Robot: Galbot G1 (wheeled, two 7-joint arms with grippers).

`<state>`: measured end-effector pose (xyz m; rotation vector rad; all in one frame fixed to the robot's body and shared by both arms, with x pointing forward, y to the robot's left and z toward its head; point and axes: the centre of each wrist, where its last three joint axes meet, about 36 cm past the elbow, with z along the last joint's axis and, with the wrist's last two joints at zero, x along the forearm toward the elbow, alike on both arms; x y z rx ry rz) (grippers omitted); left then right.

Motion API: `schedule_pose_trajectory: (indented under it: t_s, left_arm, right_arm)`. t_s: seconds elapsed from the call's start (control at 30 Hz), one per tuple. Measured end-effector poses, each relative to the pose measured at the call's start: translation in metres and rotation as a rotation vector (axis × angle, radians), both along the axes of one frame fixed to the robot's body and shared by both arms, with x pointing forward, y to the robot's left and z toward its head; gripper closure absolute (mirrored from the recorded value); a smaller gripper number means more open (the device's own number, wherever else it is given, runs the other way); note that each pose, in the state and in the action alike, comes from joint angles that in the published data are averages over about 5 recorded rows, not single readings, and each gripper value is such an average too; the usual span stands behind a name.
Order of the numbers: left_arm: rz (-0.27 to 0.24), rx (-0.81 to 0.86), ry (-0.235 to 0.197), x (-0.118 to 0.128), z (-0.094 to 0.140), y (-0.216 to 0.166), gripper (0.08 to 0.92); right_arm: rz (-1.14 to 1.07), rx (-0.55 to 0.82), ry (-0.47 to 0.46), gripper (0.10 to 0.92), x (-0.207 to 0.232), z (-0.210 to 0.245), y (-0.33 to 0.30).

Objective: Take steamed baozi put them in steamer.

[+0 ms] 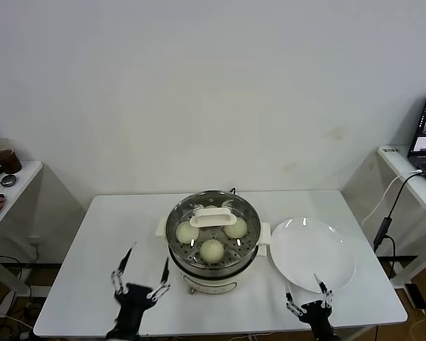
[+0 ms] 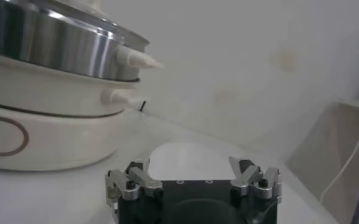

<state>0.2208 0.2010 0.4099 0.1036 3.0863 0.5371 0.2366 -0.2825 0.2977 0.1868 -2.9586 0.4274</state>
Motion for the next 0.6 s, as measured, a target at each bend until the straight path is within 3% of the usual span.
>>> schedule_pose_trajectory:
  t_s: [0.27,0.6]
  left_arm:
    - [0.079,-0.169,0.079,-0.026,-0.034,0.025,0.177]
    - [0.099,-0.263,0.163,-0.044,-0.067,0.039,0.177]
  right_arm:
    - [0.035,0.085,0.030,0.200,-0.010,0.010,-0.005]
    - [0.056,0.156,0.043,0.200,-0.016,0.021,-0.001]
